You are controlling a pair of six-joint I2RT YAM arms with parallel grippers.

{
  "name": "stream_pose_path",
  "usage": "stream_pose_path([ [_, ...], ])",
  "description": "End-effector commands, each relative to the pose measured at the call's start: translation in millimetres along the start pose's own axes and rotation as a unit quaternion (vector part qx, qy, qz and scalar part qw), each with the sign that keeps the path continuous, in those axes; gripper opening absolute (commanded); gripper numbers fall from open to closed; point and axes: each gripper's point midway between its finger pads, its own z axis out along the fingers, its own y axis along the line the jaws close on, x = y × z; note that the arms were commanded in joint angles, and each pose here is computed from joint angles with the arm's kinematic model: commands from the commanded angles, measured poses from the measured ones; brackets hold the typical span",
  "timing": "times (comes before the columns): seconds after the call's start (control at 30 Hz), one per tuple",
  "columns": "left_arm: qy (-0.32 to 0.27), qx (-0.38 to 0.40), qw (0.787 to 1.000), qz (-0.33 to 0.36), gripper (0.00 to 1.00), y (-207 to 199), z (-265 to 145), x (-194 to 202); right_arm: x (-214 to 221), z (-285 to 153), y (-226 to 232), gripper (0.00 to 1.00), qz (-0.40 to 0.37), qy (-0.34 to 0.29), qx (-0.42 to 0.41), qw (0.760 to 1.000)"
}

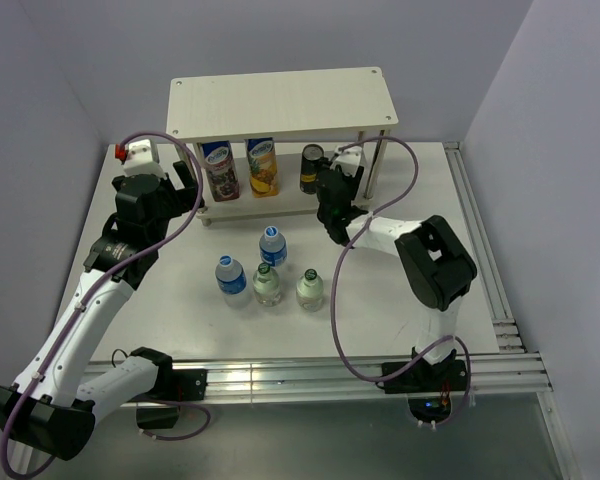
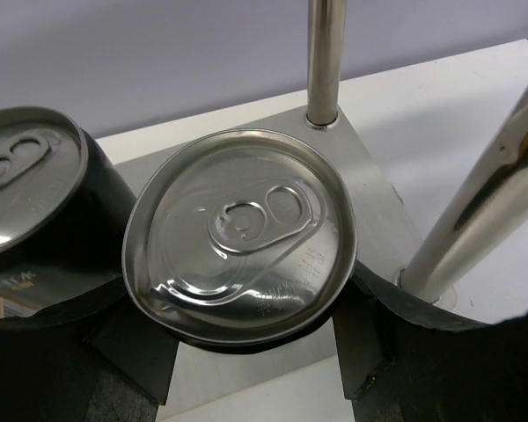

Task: Place and organize the beverage onto the shelf

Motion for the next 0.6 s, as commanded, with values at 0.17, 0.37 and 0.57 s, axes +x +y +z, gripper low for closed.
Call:
stream_pose_path([
  [0.17, -0.01, 0.006, 1.0, 0.002, 0.98, -3, -1, -8, -48, 16, 16, 0.0, 0.074, -0.067, 0.012, 0.995],
  [0.37, -0.009, 0.006, 1.0, 0.002, 0.98, -4, 0, -7, -46, 14, 7, 0.66, 0.075, -0.064, 0.03, 0.995],
  [0.57, -0.009, 0.006, 1.0, 0.003, 0.98, -3, 0, -7, -48, 9, 0, 0.91, 0.075, -0.063, 0.035, 0.995],
])
